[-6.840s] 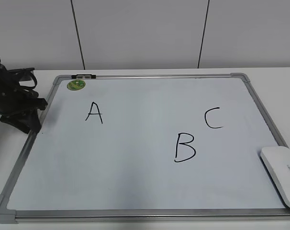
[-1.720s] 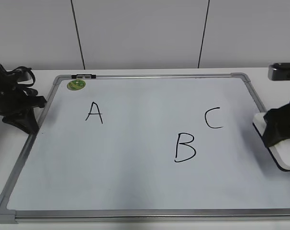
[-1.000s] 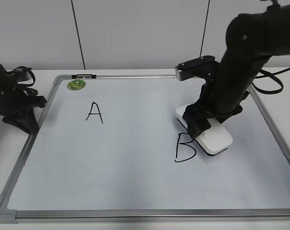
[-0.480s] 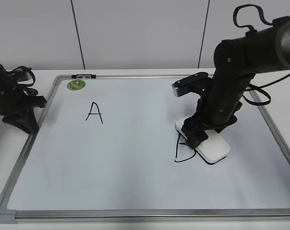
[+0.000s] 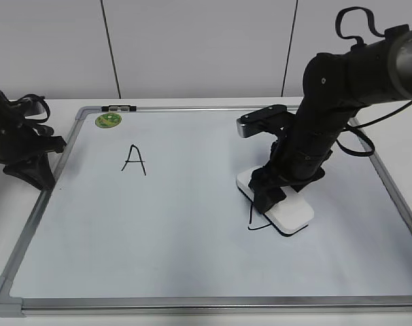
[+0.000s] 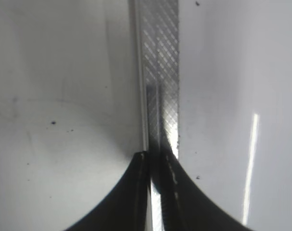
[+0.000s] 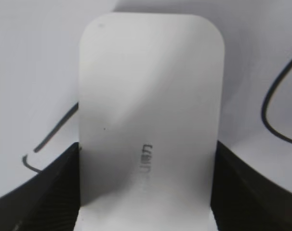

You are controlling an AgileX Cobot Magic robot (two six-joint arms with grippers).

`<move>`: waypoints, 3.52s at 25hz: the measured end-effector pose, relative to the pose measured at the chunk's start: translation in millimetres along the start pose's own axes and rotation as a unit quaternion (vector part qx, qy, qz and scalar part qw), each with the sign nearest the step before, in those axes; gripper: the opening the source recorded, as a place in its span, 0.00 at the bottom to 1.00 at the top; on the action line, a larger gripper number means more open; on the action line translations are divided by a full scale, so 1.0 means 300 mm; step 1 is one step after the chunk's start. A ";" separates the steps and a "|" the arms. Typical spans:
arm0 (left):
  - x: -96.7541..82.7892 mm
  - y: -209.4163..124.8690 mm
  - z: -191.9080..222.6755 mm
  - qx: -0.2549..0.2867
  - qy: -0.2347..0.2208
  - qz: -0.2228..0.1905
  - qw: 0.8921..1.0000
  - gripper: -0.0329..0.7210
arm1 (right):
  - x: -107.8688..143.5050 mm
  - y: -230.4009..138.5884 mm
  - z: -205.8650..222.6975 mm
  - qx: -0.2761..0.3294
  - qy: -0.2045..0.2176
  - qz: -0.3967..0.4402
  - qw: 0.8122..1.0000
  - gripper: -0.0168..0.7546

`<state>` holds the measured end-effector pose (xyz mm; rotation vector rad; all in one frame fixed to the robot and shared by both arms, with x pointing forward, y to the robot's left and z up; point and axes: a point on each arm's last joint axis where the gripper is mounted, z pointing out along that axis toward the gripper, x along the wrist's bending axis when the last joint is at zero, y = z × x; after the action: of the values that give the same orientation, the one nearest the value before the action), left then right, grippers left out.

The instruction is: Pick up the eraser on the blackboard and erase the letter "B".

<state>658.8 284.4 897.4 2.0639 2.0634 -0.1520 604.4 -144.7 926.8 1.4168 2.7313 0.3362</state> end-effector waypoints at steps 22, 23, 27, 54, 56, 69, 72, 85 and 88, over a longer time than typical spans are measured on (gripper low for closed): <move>0.000 0.000 0.000 0.000 0.000 0.000 1.000 0.11 | 0.265 0.039 0.031 -0.010 0.021 -0.112 0.993 0.71; 0.000 0.000 0.000 0.000 0.000 0.000 1.000 0.11 | 0.266 0.039 0.031 -0.010 0.020 -0.114 0.993 0.71; 0.000 0.000 0.000 0.000 0.000 0.000 1.000 0.11 | 0.258 0.039 0.031 -0.009 0.009 -0.117 0.993 0.71; 0.001 0.000 0.000 0.000 0.001 0.001 1.000 0.11 | -0.010 0.010 -0.067 -0.017 -0.096 -0.002 0.995 0.71; 0.001 0.000 0.000 0.000 0.001 0.001 1.000 0.11 | -0.007 0.016 -0.154 -0.046 -0.108 -0.006 0.993 0.71; 0.001 0.000 0.000 0.000 0.001 0.001 1.000 0.11 | -0.211 -0.089 -0.417 -0.096 -0.147 0.098 0.980 0.71; 0.001 0.000 0.000 0.000 0.001 0.001 1.000 0.11 | -0.303 -0.135 -0.432 -0.099 -0.143 0.154 0.973 0.71; 0.001 0.000 0.000 0.000 0.001 0.001 1.000 0.11 | -0.477 -0.201 -0.313 -0.088 -0.098 0.258 0.957 0.71; 0.001 0.000 0.000 0.000 0.001 0.001 1.000 0.11 | -0.493 -0.197 -0.249 -0.076 -0.090 0.262 0.958 0.71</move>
<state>658.8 284.6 897.4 2.0680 2.0628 -0.1492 632.3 -310.5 978.4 1.9929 2.1033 0.3987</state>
